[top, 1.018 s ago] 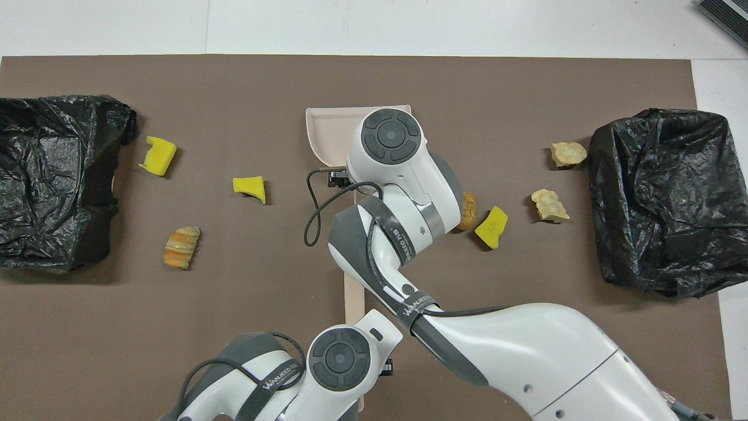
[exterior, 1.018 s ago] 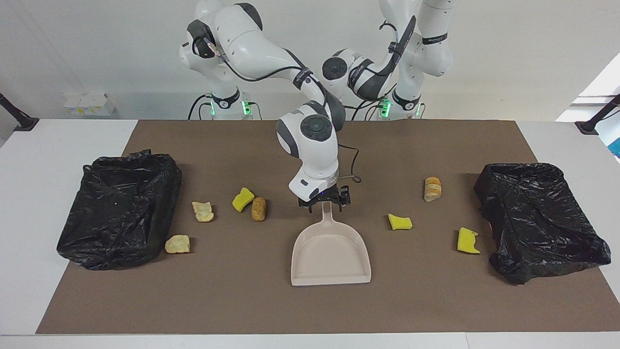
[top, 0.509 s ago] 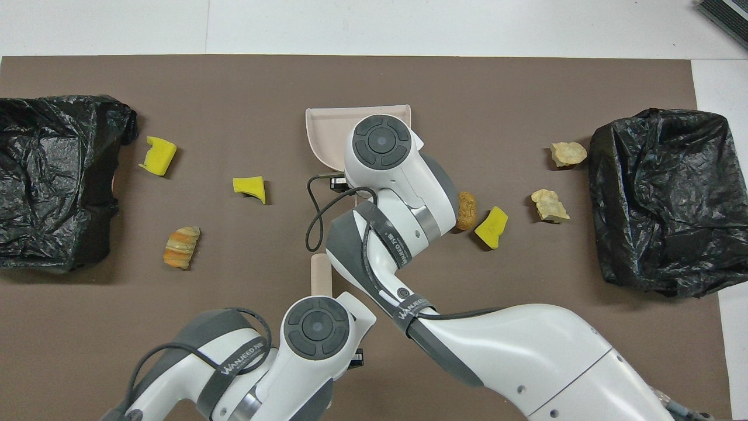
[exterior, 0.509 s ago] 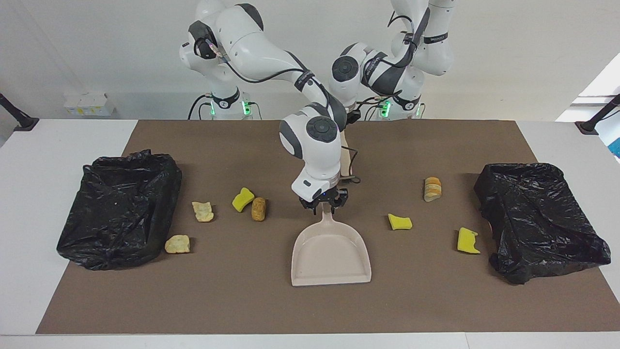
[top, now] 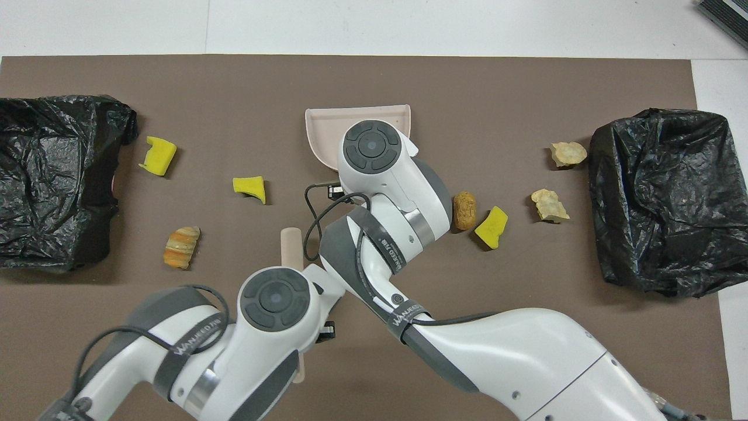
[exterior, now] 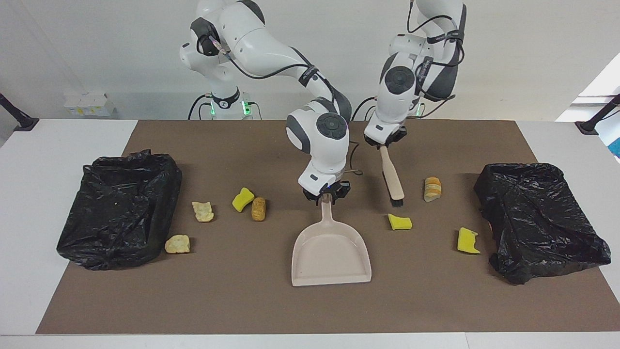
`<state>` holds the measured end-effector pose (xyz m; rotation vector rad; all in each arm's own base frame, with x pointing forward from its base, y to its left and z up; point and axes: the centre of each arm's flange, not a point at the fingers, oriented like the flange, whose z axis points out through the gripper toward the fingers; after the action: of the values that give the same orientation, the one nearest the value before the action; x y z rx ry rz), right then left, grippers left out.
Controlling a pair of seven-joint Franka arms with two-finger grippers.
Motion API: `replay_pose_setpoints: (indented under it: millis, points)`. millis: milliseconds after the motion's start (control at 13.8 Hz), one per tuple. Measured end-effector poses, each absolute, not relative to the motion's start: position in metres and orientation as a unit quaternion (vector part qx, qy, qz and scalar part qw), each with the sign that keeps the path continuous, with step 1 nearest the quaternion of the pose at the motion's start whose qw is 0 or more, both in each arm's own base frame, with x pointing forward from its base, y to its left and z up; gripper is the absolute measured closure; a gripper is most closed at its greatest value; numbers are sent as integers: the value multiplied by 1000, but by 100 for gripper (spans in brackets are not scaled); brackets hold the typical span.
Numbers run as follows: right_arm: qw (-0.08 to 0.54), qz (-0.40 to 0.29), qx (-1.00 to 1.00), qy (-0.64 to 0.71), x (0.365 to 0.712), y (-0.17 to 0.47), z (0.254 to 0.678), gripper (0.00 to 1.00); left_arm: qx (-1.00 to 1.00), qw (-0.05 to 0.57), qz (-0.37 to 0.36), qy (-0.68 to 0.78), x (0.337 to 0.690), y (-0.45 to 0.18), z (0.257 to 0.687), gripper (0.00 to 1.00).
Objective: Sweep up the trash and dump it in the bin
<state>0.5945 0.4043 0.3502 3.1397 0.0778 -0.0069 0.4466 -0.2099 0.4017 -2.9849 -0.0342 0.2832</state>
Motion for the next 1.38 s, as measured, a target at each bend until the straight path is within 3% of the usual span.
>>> replay_pose_setpoints:
  millis: [145, 291, 727, 945, 1381]
  points:
    - [2, -3, 1000, 25, 593, 403, 352, 50, -994, 74, 78, -3, 485, -174, 406, 74]
    - [5, -6, 1000, 25, 592, 402, 354, 67, -995, 79, 66, 2, 524, -136, 412, 74]
    - [20, -24, 997, 71, 580, 395, 385, 69, -992, 120, 44, -1, 605, -50, 410, 74]
    - [21, -26, 983, 179, 576, 379, 405, 69, -990, 129, 48, -1, 623, -31, 398, 74]
    - [25, -71, 932, 355, 587, 312, 407, 69, -987, 131, 90, 33, 617, -16, 366, 74]
